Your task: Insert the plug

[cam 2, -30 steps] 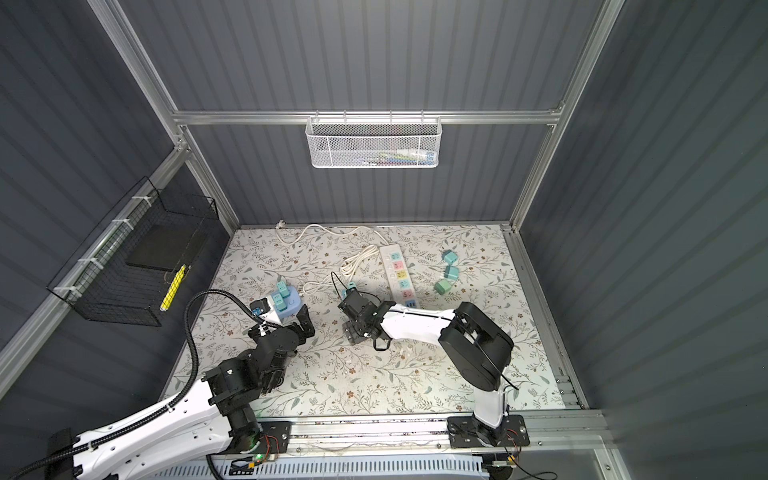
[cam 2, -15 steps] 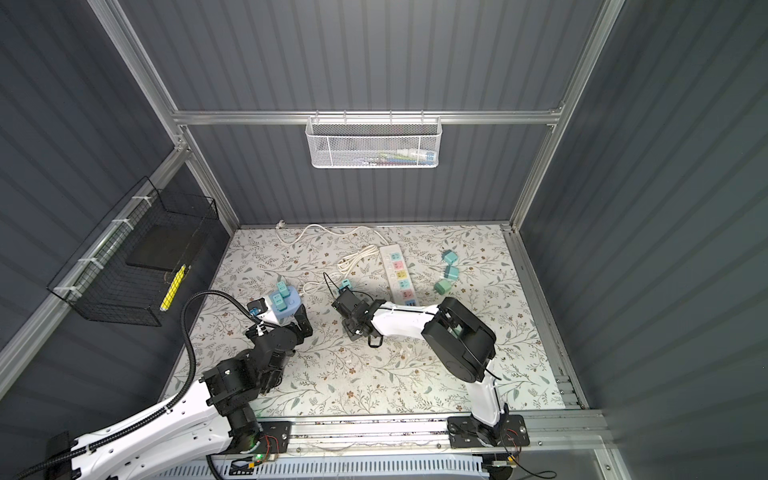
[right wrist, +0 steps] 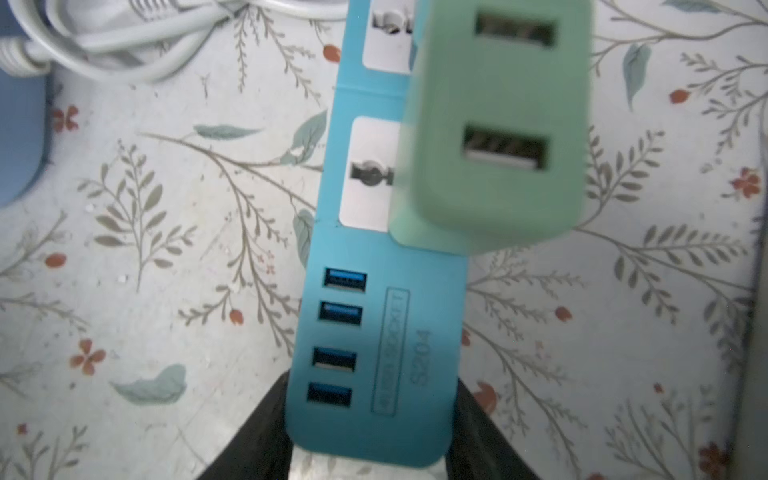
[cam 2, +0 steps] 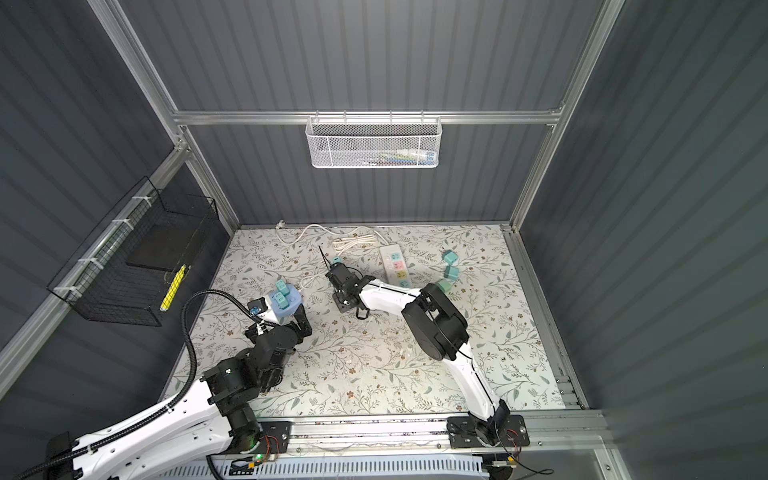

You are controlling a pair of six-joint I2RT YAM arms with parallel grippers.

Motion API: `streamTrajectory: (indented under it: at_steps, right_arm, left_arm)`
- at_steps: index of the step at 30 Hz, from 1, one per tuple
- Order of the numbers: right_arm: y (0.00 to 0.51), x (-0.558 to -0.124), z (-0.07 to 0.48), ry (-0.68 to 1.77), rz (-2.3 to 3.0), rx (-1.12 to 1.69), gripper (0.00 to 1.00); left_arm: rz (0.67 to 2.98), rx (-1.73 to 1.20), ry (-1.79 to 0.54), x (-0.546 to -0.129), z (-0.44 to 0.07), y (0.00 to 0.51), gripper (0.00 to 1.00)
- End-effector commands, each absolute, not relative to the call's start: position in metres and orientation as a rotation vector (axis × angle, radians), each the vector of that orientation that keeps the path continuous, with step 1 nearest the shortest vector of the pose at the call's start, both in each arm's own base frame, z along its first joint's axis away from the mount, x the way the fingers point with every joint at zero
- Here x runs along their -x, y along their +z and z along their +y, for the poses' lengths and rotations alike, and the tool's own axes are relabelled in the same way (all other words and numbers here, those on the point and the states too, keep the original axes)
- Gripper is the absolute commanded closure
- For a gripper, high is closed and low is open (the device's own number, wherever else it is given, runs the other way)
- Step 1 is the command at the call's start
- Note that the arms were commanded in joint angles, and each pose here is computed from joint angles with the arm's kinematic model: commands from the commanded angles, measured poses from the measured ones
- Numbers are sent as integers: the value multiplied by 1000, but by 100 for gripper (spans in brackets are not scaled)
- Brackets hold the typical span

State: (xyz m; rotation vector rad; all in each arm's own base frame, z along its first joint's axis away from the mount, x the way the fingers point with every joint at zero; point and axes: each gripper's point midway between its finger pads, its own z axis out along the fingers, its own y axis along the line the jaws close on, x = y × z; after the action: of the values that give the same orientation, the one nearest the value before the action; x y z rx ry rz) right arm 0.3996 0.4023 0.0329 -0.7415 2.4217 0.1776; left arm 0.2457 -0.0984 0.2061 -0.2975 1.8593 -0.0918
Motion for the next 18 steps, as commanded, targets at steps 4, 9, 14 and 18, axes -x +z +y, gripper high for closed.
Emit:
streamTrajectory:
  at_steps: [4, 9, 14, 18]
  right_arm:
    - [67, -388, 398, 220, 2420, 764, 19]
    - [125, -369, 373, 260, 2355, 723, 4]
    - [138, -372, 305, 128, 2367, 648, 1]
    - [117, -384, 246, 9, 2477, 615, 1]
  left_arm:
    - [1836, 290, -90, -250, -99, 223, 0]
    - [1835, 272, -94, -253, -104, 228, 0]
    - [1844, 238, -110, -258, -115, 232, 0]
    - [1852, 199, -120, -265, -126, 236, 0]
